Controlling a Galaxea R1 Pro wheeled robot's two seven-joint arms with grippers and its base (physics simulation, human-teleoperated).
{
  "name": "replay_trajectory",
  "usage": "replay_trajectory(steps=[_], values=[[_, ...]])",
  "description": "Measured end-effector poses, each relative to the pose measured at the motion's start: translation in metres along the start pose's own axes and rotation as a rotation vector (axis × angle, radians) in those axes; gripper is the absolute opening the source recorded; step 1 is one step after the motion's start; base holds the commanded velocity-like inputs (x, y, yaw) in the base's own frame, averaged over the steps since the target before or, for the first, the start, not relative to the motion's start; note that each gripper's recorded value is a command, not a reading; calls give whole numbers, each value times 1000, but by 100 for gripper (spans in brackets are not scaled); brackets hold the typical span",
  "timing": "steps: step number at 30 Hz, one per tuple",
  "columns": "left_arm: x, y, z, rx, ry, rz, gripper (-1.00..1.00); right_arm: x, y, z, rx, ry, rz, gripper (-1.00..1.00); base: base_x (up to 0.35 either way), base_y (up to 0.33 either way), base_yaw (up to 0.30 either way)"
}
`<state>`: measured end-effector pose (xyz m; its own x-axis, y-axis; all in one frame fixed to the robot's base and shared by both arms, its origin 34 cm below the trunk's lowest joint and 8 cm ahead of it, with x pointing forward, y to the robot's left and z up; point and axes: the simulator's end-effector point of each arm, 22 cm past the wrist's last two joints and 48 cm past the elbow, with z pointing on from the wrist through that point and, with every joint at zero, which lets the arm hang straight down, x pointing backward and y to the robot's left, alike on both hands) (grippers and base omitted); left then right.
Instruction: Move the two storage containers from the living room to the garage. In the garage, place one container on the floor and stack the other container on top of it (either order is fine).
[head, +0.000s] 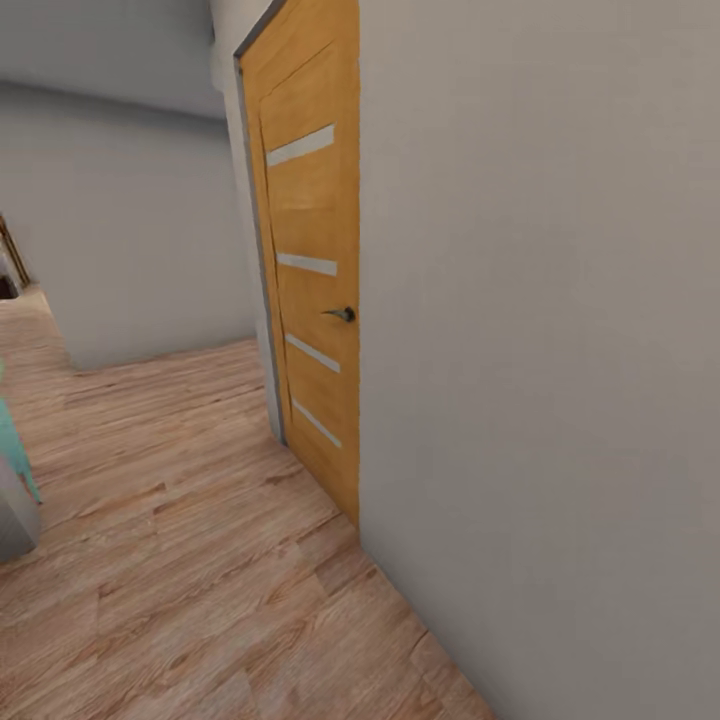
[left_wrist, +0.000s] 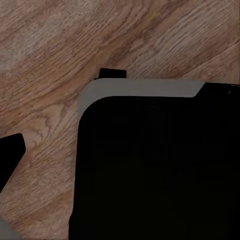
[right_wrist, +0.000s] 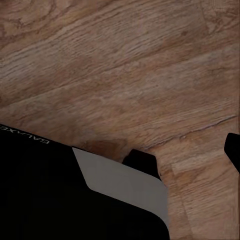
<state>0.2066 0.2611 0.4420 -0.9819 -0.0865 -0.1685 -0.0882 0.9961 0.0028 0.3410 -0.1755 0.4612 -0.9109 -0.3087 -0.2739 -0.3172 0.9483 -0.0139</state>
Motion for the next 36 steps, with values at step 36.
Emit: replay_trajectory(steps=[36], values=[[0, 0, 0, -1, 0, -1, 100, 0, 1, 0, -1, 0, 0, 100, 322, 0, 275]])
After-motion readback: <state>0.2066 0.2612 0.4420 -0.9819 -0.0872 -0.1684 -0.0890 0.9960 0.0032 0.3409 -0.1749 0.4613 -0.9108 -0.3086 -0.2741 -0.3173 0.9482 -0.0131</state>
